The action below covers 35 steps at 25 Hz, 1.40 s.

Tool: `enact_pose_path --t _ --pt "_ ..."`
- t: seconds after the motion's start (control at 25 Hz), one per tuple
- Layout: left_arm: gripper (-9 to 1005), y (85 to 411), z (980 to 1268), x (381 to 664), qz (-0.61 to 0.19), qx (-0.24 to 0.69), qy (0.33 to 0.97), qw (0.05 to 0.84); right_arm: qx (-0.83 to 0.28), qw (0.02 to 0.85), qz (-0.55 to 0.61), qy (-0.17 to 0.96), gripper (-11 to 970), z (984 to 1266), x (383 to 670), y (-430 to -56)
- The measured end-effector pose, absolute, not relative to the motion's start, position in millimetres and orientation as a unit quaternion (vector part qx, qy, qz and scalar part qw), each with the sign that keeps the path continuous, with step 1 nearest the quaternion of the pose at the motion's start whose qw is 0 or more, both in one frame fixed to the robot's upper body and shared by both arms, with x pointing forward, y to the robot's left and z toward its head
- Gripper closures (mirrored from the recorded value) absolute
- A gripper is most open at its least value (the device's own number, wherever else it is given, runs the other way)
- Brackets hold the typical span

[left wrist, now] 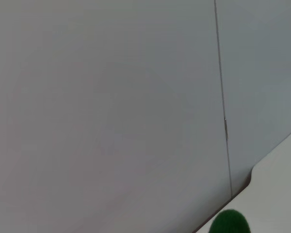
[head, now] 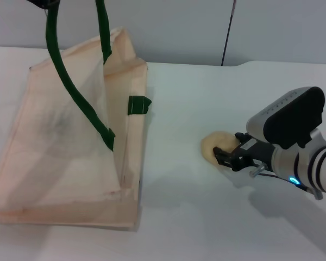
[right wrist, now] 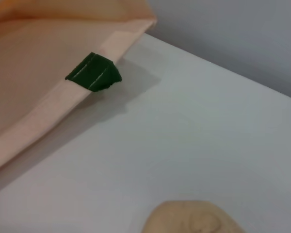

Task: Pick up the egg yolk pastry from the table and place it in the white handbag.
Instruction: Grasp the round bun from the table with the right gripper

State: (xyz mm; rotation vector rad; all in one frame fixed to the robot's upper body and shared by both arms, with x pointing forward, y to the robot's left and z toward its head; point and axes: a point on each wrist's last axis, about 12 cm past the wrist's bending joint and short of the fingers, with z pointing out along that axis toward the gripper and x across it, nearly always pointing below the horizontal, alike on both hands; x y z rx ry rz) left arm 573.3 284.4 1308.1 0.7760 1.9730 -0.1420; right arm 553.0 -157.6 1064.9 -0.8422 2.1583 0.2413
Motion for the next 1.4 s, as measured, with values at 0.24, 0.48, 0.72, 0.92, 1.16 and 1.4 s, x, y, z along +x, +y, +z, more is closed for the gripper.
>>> enact_pose_path --t 0.24,0.48,0.72,0.92,1.16,1.4 --pt "875 285 1308 574 -0.057 0.318 0.812 0.487 -0.341 0.391 0.095 0.850 325 1064 554 -154" --pt "875 285 1308 575 -0.055 0.318 0.812 0.487 -0.342 0.389 0.095 0.850 369 1063 555 -153" --pt "875 287 1309 575 -0.054 0.315 0.812 0.489 -0.339 0.389 0.093 0.851 382 1064 556 -154" --pt "875 289 1308 575 -0.052 0.312 0.813 0.488 -0.339 0.392 0.092 0.850 389 1066 557 -155" --pt "877 290 1308 575 -0.049 0.312 0.815 0.486 -0.343 0.400 0.090 0.845 397 1072 560 -155" --pt "877 290 1307 575 -0.049 0.312 0.815 0.486 -0.343 0.411 0.091 0.840 404 1081 564 -156"
